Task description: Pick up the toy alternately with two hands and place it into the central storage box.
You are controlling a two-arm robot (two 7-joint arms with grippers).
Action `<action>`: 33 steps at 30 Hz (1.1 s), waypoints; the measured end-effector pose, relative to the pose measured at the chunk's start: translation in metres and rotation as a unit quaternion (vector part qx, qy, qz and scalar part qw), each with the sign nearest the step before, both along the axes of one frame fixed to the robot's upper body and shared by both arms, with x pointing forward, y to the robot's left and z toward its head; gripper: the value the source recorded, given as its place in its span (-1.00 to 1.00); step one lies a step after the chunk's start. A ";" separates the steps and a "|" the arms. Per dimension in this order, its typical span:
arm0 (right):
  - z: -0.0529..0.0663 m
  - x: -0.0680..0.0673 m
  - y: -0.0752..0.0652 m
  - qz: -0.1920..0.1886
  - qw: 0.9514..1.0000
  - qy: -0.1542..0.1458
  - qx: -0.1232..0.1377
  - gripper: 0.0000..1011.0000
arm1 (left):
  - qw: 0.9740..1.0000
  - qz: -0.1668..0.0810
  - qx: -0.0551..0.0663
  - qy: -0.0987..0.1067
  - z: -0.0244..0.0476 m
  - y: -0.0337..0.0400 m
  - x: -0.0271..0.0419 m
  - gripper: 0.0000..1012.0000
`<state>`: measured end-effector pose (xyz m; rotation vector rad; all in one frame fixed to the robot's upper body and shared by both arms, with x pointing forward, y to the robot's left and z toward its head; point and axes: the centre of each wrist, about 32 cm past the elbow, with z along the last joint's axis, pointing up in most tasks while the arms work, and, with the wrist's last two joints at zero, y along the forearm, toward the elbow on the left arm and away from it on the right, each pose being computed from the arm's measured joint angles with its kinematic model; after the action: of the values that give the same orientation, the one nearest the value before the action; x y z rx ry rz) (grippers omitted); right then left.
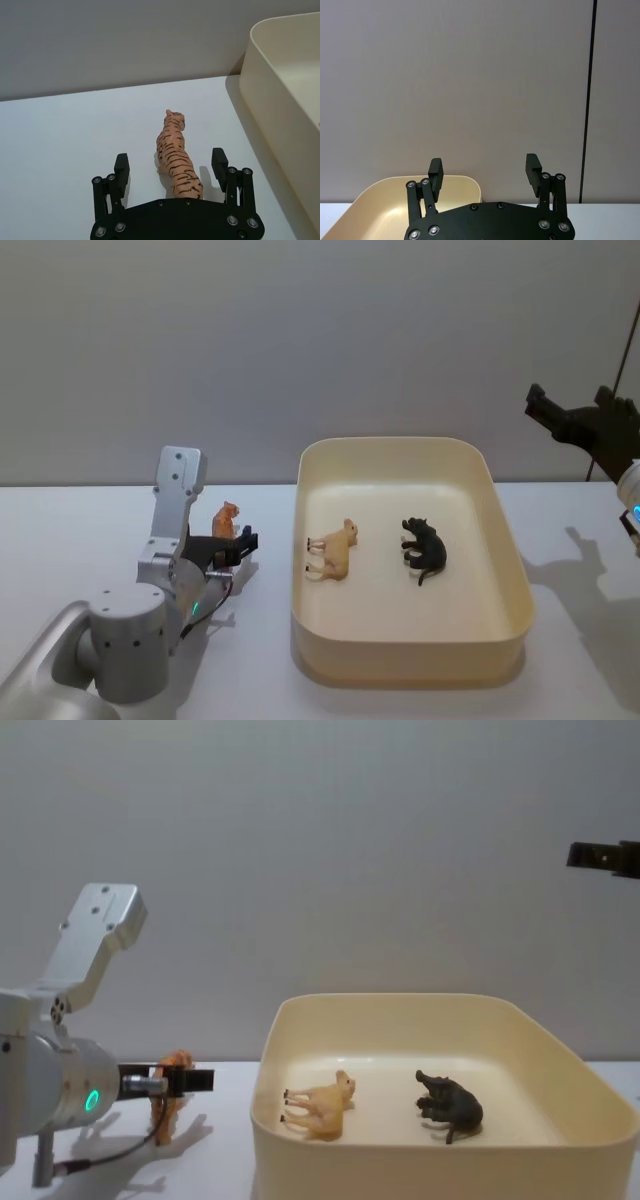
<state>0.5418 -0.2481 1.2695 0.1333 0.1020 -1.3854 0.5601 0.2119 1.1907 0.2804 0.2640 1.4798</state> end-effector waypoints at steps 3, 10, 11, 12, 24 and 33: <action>0.000 0.000 0.000 0.000 1.000 0.000 0.000 0.98 | 1.000 0.005 -0.006 0.006 -0.0028 0.0004 0.0003 0.98; 0.000 0.000 0.000 0.000 1.000 0.000 0.000 0.98 | 1.000 0.013 -0.015 0.015 -0.0068 0.0011 0.0009 0.70; 0.000 0.000 0.000 0.000 1.000 0.000 0.000 0.98 | 1.000 0.015 -0.016 0.017 -0.0075 0.0012 0.0009 0.66; 0.000 0.000 0.000 0.000 1.000 0.000 0.000 0.98 | 1.000 0.015 -0.017 0.017 -0.0078 0.0012 0.0009 0.59; 0.000 0.000 0.000 0.000 1.000 0.000 0.000 0.98 | 0.999 0.020 -0.022 0.023 -0.0109 0.0017 0.0011 -0.12; 0.000 0.000 0.000 0.000 1.000 0.000 0.000 0.98 | 1.000 0.022 -0.012 0.015 -0.0092 0.0014 0.0006 -0.48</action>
<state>0.5419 -0.2481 1.2695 0.1333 0.1020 -1.3854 0.5607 0.2133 1.1815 0.2790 0.3136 1.5166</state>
